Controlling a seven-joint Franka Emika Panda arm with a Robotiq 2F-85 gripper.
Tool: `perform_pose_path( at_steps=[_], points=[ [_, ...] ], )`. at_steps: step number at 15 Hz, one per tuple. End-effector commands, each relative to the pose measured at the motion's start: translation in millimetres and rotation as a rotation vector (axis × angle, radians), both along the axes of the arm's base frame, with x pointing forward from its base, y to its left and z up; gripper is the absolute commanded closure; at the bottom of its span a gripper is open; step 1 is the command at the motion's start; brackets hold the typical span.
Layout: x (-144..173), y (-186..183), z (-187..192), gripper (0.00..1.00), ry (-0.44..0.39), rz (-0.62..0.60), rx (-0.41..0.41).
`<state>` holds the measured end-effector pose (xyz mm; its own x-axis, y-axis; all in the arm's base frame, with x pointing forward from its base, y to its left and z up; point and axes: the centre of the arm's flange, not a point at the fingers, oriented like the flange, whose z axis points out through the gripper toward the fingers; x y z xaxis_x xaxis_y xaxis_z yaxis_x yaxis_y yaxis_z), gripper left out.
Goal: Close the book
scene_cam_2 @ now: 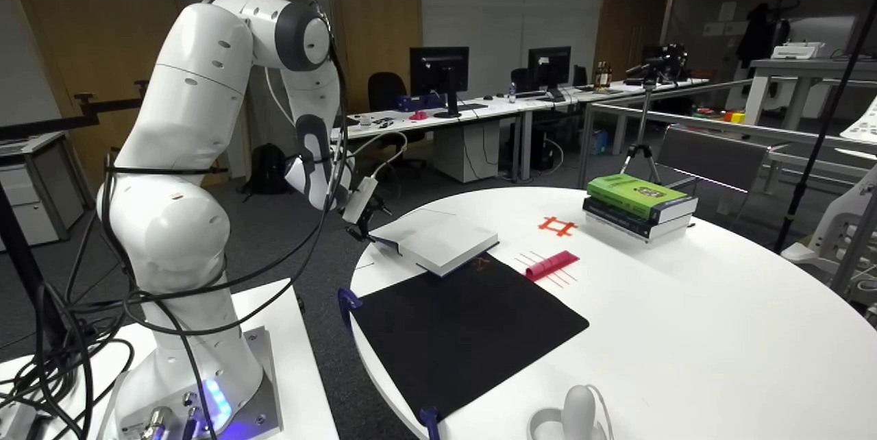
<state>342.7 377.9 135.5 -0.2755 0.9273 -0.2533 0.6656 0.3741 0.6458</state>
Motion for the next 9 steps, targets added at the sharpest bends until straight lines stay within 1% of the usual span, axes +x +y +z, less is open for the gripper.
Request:
perform_pose_path(
  at_steps=[1, 9],
  points=[
    [9.7, 2.4, -3.1, 0.0, -0.03, 0.029, -0.014],
    [15.8, 4.3, -13.0, 0.0, -0.03, 0.034, -0.032]
  ],
)
